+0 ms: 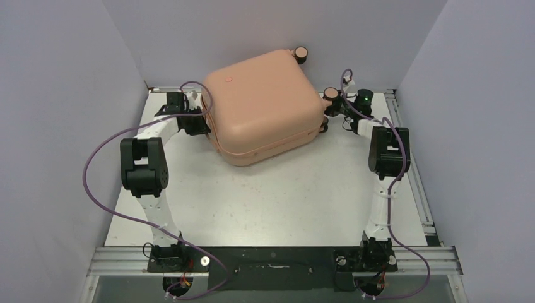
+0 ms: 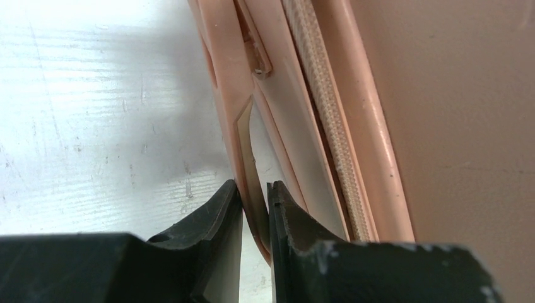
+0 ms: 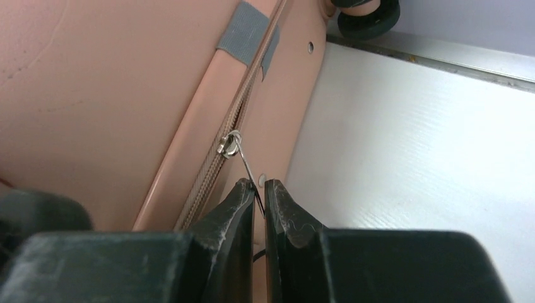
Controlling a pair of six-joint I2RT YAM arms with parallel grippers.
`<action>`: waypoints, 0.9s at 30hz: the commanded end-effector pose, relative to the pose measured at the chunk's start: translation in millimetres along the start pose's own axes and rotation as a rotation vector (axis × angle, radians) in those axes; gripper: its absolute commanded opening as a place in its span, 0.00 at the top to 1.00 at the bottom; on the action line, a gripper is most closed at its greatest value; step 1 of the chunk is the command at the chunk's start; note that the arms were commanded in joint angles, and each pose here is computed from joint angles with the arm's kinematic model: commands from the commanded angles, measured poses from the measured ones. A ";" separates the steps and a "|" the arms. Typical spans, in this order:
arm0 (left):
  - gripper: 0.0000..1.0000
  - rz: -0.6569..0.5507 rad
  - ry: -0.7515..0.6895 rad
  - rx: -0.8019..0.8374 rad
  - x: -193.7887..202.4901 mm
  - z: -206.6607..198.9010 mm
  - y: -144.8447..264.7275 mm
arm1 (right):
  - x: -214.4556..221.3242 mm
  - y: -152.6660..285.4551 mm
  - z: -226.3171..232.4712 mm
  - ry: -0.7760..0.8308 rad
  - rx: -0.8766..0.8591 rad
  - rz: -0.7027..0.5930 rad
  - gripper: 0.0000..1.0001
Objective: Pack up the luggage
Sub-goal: Zip the luggage at the center of the board.
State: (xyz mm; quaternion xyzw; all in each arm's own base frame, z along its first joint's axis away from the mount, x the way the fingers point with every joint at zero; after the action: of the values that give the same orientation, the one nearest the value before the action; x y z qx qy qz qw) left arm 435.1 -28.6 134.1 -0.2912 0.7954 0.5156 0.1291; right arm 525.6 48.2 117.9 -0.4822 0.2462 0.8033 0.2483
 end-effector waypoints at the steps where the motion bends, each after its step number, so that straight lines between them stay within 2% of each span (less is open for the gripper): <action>1: 1.00 -0.046 -0.166 -0.012 -23.3 20.5 9.8 | -27.5 -9.6 -9.4 0.117 0.095 -0.105 0.95; 6: 1.00 -0.006 -0.362 0.030 -20.5 19.8 11.2 | -13.8 -7.1 32.8 0.150 -0.082 -0.102 0.95; 10: 1.00 0.016 -0.458 0.043 -20.4 20.5 19.4 | 0.3 3.5 67.2 0.196 -0.176 -0.068 0.95; 14: 1.00 0.024 -0.554 0.063 -17.0 19.6 29.3 | 8.5 12.1 99.3 0.259 -0.234 -0.033 0.95; 21: 1.00 0.044 -0.718 0.117 -7.5 28.8 42.1 | 38.2 23.8 159.7 0.353 -0.341 0.106 0.95; 27: 1.00 0.085 -0.856 0.206 -6.5 39.1 48.6 | 57.9 33.5 202.5 0.331 -0.402 0.158 0.95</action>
State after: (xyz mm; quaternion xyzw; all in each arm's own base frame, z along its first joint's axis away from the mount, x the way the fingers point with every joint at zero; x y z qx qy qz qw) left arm 423.2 36.5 140.1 -0.1211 0.7337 0.5730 0.3445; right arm 377.9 119.6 123.9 -0.5549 0.2426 0.7889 0.1043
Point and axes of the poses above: each gripper's point midway between its finger pads, its own y axis back along the fingers, its own z axis along the line the jaws close on, x = y × z, the point moved 9 cm from there along y, back along the fingers, and after that the axes turned 4 degrees about y, right-handed, at the moved point
